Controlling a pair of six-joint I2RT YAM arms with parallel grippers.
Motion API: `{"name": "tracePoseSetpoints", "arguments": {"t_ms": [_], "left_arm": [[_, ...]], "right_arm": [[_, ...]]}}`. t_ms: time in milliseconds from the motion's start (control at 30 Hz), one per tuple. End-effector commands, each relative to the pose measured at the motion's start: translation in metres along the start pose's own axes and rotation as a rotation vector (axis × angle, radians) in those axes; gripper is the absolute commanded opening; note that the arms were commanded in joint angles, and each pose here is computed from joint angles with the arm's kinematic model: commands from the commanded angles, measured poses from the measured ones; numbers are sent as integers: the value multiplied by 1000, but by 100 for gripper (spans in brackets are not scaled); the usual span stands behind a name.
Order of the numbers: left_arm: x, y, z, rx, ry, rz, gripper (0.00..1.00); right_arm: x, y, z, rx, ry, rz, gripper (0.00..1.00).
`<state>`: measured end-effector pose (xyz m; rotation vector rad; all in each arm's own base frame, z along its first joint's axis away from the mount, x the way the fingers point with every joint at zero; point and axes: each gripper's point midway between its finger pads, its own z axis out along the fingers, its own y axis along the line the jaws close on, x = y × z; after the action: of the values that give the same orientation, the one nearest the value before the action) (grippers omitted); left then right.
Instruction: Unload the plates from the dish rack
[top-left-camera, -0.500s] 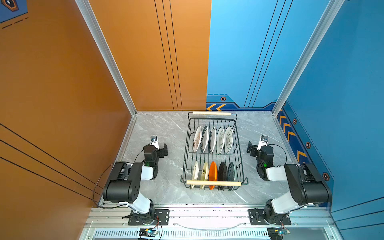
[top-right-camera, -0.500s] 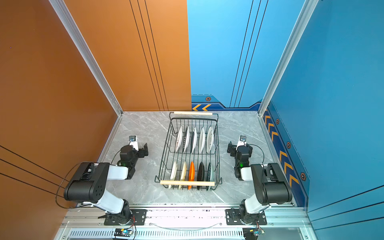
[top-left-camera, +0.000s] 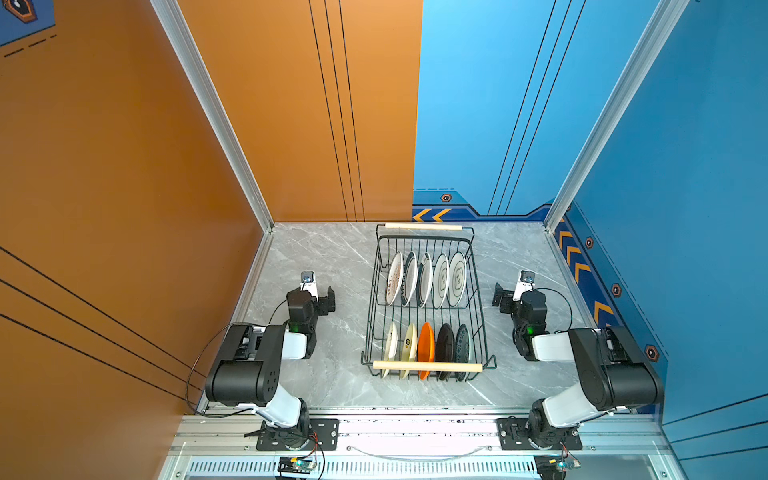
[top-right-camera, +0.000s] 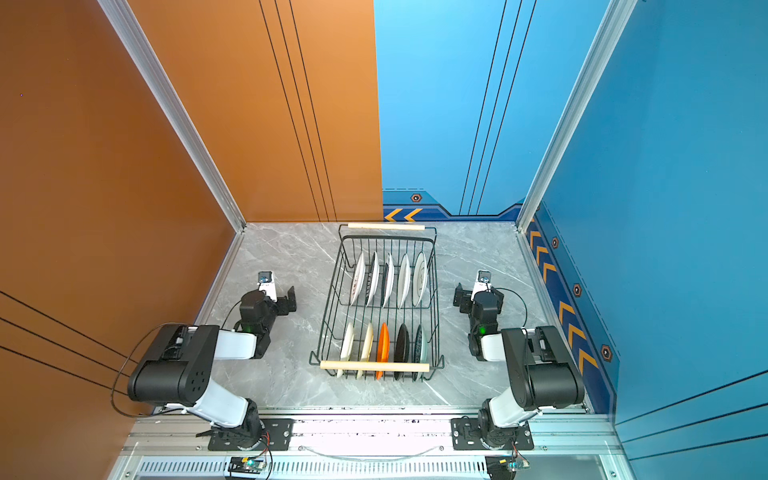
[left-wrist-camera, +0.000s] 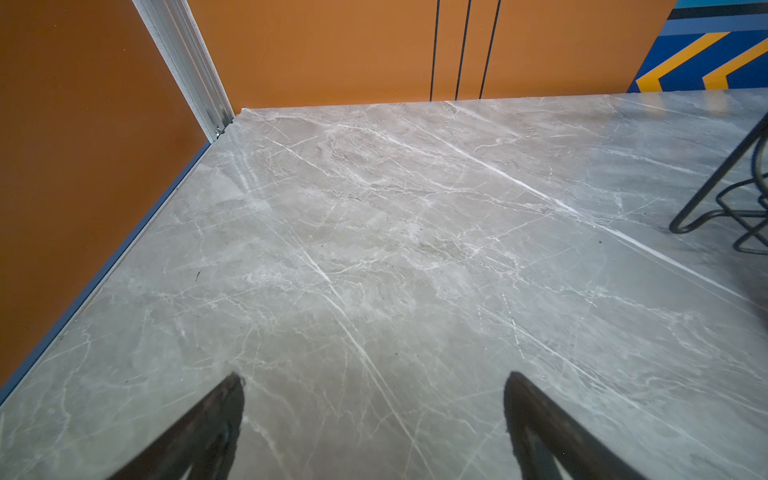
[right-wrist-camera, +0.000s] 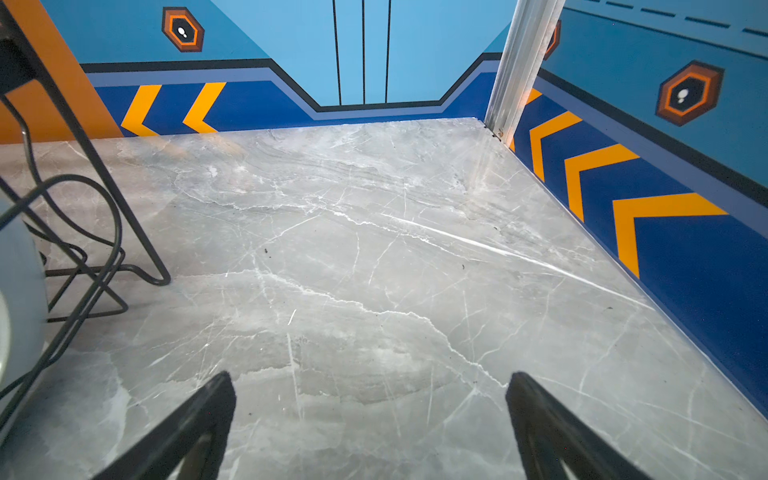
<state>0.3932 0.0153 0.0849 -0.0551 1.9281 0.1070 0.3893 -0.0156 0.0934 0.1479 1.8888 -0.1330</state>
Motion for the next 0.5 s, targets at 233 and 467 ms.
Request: {"name": "tracePoseSetpoints", "arguments": {"t_ms": [233,467], "left_arm": [[-5,-4,1,15,-7,-2,98],[-5,-5,1,13,-8,-1,98]], "right_arm": [[-1,-1,5,-23,17,11,100],[-1,-1,4,-19,16,9,100]]}}
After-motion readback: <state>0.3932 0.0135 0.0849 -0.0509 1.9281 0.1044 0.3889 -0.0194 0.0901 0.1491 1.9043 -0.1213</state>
